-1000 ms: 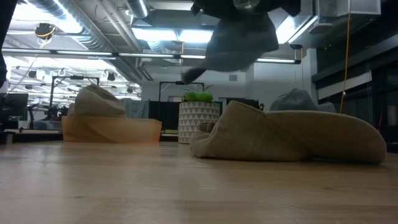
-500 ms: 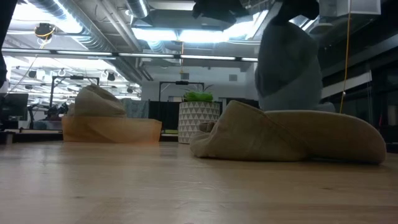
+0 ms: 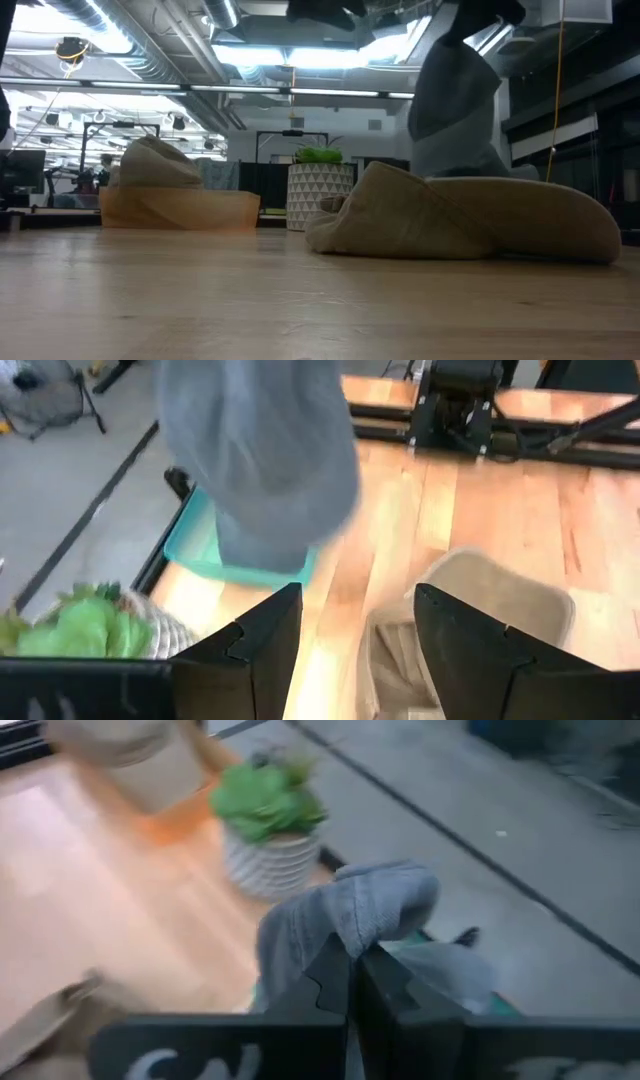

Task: Pick & Place hat
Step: Put the gray cap into the green bin

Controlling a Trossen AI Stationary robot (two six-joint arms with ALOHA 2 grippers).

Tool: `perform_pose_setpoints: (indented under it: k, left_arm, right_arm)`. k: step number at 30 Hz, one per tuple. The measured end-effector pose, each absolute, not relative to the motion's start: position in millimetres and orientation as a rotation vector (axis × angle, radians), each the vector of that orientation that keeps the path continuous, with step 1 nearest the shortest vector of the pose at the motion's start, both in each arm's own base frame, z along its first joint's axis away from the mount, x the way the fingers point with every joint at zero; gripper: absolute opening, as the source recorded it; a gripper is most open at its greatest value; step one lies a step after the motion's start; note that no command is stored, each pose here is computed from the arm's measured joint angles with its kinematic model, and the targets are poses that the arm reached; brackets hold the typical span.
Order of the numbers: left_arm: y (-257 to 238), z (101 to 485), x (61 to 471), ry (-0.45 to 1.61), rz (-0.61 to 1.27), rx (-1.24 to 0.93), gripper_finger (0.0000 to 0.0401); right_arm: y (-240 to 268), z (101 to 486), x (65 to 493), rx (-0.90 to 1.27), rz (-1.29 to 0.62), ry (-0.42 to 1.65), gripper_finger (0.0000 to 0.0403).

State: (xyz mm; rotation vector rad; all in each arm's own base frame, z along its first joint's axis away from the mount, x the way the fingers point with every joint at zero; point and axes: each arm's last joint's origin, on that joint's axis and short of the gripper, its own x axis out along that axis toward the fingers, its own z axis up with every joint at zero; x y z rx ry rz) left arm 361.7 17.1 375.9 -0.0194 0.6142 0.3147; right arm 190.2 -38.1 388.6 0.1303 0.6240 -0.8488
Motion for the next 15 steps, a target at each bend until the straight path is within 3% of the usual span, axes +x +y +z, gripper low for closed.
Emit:
perform_pose_setpoints:
  k: [7, 15]
  left_arm:
    - [17, 374, 357, 0.659, 0.322, -0.034, 0.0191]
    - [12, 369, 353, 0.717, 0.329, -0.058, 0.0191]
  right_arm:
    - [-60, 392, 186, 0.126, -0.997, 0.585, 0.0003]
    - [-76, 396, 188, 0.171, -1.013, 0.517, 0.0003]
